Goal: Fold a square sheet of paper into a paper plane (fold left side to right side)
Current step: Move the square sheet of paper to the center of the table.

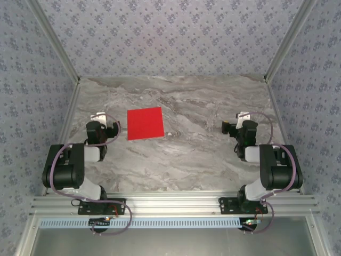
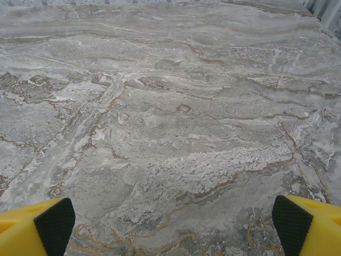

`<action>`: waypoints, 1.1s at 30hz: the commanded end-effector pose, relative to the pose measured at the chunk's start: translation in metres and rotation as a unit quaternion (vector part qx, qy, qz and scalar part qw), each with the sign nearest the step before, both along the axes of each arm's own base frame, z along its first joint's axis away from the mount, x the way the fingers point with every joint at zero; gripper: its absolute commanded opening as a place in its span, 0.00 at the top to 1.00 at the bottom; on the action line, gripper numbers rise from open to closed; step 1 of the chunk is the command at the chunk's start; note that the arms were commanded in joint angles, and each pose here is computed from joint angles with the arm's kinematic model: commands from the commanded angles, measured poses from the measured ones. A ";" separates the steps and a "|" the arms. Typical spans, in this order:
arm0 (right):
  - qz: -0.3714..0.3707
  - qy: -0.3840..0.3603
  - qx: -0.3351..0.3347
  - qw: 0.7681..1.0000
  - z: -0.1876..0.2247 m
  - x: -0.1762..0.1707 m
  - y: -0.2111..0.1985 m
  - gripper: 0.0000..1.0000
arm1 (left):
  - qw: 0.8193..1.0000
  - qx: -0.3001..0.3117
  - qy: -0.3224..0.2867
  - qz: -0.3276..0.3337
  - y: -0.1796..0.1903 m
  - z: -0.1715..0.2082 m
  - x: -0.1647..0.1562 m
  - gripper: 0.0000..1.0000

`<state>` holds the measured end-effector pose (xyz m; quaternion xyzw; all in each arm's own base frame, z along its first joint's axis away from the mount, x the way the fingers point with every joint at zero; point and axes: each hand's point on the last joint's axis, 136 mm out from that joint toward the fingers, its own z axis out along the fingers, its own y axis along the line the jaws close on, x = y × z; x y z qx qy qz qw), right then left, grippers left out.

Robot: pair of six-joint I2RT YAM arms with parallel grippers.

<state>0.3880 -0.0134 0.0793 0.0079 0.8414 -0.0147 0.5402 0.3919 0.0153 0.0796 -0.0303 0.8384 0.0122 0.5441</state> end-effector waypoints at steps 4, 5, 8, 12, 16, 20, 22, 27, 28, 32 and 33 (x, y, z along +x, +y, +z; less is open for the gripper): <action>0.000 -0.012 -0.001 1.000 0.005 0.003 -0.001 0.00 | 1.000 -0.002 -0.013 -0.009 -0.003 0.010 0.006 0.02; 0.000 -0.012 -0.002 1.000 0.005 0.003 -0.001 0.00 | 1.000 -0.003 -0.011 -0.009 -0.003 0.009 0.006 0.02; 0.000 -0.012 -0.001 1.000 0.004 0.003 -0.001 0.00 | 1.000 -0.002 -0.012 -0.009 -0.003 0.009 0.006 0.02; 0.000 -0.013 -0.001 1.000 0.005 0.003 -0.001 0.00 | 1.000 -0.002 -0.012 -0.009 -0.003 0.009 0.006 0.02; 0.000 -0.013 -0.002 1.000 0.005 0.003 -0.002 0.00 | 1.000 -0.003 -0.011 -0.009 -0.003 0.009 0.006 0.02; 0.000 -0.013 -0.002 1.000 0.005 0.003 -0.001 0.00 | 1.000 -0.003 -0.011 -0.009 -0.003 0.009 0.006 0.02; 0.000 -0.012 -0.002 1.000 0.005 0.003 -0.002 0.00 | 1.000 -0.004 -0.012 -0.009 -0.003 0.009 0.006 0.02; -0.001 -0.012 0.000 1.000 0.004 0.003 -0.002 0.00 | 1.000 -0.003 -0.012 -0.009 -0.003 0.009 0.006 0.02; 0.000 -0.013 0.002 1.000 0.005 0.003 -0.002 0.00 | 1.000 -0.002 -0.014 -0.002 0.000 0.011 0.007 0.02; -0.067 0.002 0.014 0.998 0.028 0.000 -0.026 0.00 | 0.999 -0.012 0.016 0.039 0.010 0.041 0.000 0.02; -0.087 0.016 0.027 0.996 0.032 -0.004 -0.033 0.00 | 0.998 -0.023 0.024 0.047 0.011 0.051 -0.005 0.02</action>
